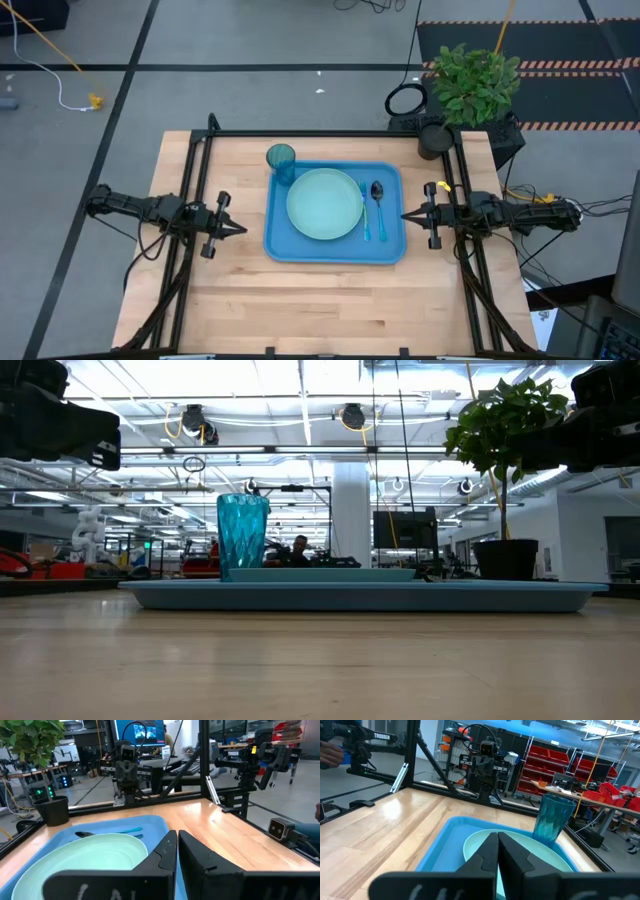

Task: Pick and place plate/cup/fork/spoon on tray
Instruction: Return to Home Position

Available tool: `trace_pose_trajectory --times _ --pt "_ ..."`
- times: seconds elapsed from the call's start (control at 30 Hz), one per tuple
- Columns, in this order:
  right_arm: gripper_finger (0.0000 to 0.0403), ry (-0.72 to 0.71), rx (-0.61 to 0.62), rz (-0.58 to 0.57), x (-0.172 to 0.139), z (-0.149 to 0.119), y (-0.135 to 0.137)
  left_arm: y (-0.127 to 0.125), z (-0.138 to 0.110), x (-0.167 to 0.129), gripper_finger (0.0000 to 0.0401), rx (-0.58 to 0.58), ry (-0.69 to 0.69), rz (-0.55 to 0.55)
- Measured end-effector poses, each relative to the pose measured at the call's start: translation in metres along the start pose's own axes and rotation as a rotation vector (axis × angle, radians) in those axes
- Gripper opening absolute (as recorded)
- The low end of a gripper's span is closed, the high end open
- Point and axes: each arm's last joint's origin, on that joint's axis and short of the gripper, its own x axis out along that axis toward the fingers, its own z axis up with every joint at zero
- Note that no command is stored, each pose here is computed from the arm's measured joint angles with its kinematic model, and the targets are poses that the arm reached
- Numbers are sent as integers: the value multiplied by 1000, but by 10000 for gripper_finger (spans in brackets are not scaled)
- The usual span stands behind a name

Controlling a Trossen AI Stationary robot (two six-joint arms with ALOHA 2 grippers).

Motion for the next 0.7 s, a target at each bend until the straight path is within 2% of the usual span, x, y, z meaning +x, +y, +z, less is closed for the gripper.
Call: trace_pose_trajectory --times 0.23,0.4,0.7 --pt "0 0 0 0 0 0 0 0 0 0 21 -38 -6 -15" --pt "0 0 0 1 0 0 0 1 1 0 11 -78 -10 38" --pt "0 1 0 0 0 0 0 3 1 0 3 -29 -10 110"
